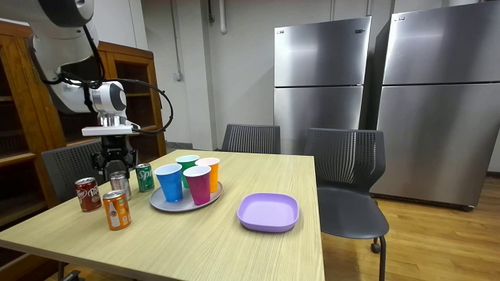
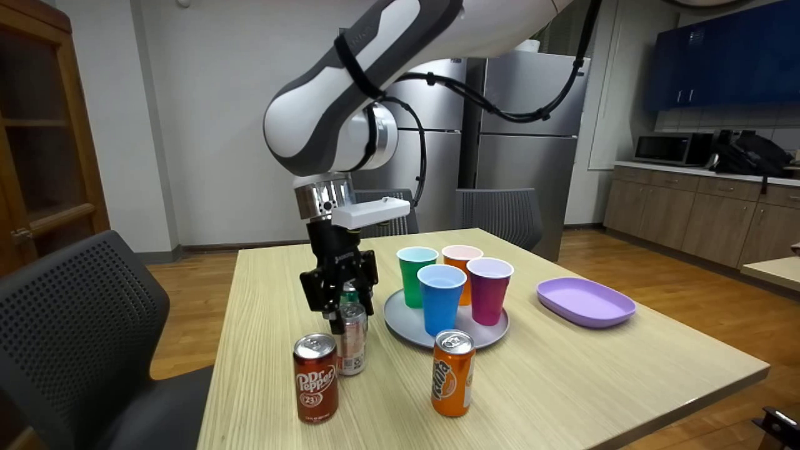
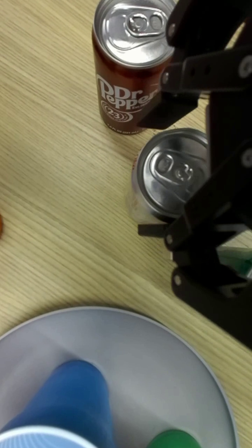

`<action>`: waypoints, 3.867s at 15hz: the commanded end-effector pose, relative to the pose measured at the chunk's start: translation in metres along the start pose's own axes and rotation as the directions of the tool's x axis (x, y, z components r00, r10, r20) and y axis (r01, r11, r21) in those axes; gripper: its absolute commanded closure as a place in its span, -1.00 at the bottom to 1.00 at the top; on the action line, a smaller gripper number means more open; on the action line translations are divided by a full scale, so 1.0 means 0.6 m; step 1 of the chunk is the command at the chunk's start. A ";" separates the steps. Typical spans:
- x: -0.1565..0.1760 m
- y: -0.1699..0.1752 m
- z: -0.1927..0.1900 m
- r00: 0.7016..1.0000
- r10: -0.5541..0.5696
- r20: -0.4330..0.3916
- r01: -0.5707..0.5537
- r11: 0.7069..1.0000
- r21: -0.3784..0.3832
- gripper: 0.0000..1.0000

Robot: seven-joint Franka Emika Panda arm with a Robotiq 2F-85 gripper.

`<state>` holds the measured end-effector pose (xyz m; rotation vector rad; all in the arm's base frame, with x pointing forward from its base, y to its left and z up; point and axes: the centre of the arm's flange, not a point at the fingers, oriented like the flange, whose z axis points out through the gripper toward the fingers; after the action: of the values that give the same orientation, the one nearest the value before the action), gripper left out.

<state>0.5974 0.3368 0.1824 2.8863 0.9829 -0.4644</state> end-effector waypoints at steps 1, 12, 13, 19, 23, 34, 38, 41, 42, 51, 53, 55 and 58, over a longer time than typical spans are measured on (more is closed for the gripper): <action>0.014 0.000 -0.012 1.000 -0.020 0.015 0.020 1.000 -0.002 0.16; -0.009 -0.003 -0.047 0.999 -0.019 -0.031 0.018 1.000 -0.010 0.27; -0.012 -0.003 -0.054 0.999 -0.019 -0.042 0.018 1.000 -0.012 0.27; -0.051 0.001 -0.135 0.991 -0.028 -0.130 0.025 0.999 -0.027 0.27; -0.077 0.016 -0.197 0.982 -0.037 -0.184 0.030 0.999 -0.041 0.27; -0.142 0.100 -0.299 0.966 -0.031 -0.257 0.025 0.999 -0.024 0.27; -0.166 0.139 -0.311 0.963 0.005 -0.271 -0.012 1.000 -0.023 0.27; -0.186 0.172 -0.319 0.962 0.033 -0.272 -0.040 0.999 -0.019 0.27; -0.193 0.183 -0.321 0.961 0.041 -0.273 -0.047 0.999 -0.016 0.27; -0.275 0.277 -0.326 0.950 0.142 -0.276 -0.146 0.989 0.008 0.27; -0.294 0.297 -0.317 0.946 0.174 -0.272 -0.176 0.984 0.019 0.27; -0.313 0.315 -0.307 0.942 0.207 -0.264 -0.206 0.978 0.031 0.27; -0.348 0.344 -0.288 0.932 0.262 -0.251 -0.257 0.965 0.055 0.27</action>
<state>0.6337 0.1015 0.3933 3.0607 0.6531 -0.1060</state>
